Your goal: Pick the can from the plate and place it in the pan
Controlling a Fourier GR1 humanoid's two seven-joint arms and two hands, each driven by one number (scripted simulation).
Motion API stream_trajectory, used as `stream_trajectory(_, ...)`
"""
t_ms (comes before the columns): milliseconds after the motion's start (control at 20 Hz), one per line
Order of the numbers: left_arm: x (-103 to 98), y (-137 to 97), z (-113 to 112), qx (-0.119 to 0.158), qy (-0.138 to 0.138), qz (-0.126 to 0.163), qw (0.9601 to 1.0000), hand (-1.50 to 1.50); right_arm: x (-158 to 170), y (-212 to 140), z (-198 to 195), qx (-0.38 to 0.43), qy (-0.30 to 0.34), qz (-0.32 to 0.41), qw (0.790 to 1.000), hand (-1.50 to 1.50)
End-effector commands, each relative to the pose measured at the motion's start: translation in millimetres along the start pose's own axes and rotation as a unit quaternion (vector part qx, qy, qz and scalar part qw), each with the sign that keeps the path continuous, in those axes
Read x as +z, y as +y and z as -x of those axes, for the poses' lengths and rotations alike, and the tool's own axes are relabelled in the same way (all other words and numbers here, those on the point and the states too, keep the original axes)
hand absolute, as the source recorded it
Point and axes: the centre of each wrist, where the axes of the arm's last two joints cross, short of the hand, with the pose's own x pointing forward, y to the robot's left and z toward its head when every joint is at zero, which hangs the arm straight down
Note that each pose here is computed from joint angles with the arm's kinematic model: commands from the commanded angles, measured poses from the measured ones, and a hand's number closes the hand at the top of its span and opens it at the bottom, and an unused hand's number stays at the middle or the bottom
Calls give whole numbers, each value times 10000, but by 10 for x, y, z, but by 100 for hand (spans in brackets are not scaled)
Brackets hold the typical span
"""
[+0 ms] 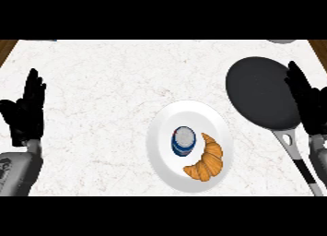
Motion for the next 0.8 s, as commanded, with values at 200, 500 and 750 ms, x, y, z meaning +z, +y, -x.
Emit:
stream_trajectory(200,110,-187,-318,538,30,1013,9934,0,-10,615,-869,-1613,-1897,-735,9657,150)
stream_trajectory(500,159,-133,-176,849,466,1229,9877,0,684,757,-581,308,-2129,200,9764,150)
stream_trajectory(750,264,-67,-351,894,469,1241,9871,0,1230,357,-291,1352,-1490,110,9795,-150)
